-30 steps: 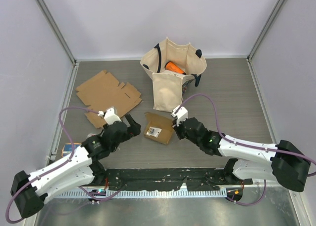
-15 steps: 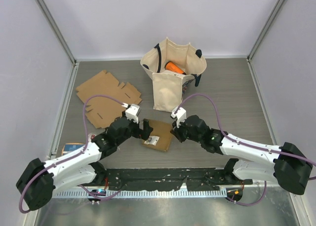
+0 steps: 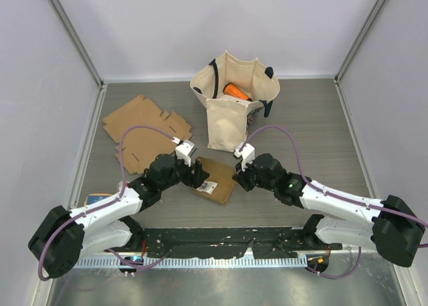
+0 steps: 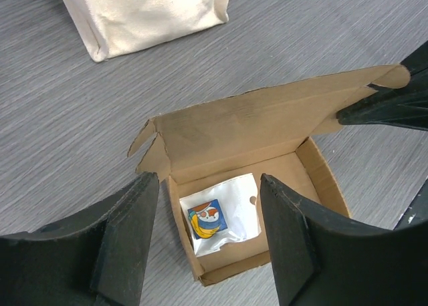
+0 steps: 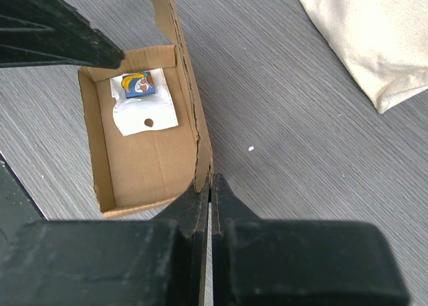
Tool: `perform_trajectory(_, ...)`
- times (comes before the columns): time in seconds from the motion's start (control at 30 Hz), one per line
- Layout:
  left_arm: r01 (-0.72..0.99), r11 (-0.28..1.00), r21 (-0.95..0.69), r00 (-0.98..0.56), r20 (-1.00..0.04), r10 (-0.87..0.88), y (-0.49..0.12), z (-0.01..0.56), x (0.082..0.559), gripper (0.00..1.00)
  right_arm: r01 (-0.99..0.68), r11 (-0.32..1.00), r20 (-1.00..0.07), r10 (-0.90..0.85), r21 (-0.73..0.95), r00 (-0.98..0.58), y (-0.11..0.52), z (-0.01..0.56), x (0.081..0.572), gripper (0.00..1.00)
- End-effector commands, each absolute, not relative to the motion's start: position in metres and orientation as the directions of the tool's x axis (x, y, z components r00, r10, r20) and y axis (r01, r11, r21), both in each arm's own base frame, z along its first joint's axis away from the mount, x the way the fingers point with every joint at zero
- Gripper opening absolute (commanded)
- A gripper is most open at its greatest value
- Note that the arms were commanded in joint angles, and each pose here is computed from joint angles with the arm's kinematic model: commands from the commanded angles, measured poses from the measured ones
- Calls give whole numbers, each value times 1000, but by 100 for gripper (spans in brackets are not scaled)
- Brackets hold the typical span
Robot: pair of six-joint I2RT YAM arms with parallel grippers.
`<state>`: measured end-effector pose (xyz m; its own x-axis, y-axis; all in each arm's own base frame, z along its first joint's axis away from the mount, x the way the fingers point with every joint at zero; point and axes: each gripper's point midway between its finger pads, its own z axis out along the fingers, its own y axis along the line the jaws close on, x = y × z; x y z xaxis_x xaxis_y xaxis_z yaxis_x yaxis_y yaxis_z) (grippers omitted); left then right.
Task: Fold the paper box
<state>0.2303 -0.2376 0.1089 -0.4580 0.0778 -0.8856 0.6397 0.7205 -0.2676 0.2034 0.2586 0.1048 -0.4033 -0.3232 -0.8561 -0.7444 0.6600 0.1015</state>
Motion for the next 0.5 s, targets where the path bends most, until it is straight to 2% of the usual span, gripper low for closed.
perform_trajectory(0.0,665,703,-251,-425,-902,79,-248,116,241,64,-756,647,-893,-273,104,-356,270,132,213,1)
perform_trajectory(0.13,629,748,-215,-424,-900,98,-240,109,250,62,-755,647,-896,-264,109,-356,270,135,215,1)
perform_trajectory(0.2,588,785,-195,-420,-903,90,-230,106,253,69,-755,647,-895,-266,110,-359,270,134,216,1)
perform_trajectory(0.33,492,854,-170,-407,-912,53,-208,109,266,73,-759,641,-892,-268,116,-363,271,133,216,1)
perform_trajectory(0.43,584,776,-237,-416,-909,36,-225,112,262,73,-771,624,-893,-267,126,-362,273,134,213,1)
perform_trajectory(0.47,601,759,-253,-426,-904,36,-230,112,262,69,-776,617,-894,-267,129,-360,274,134,212,1)
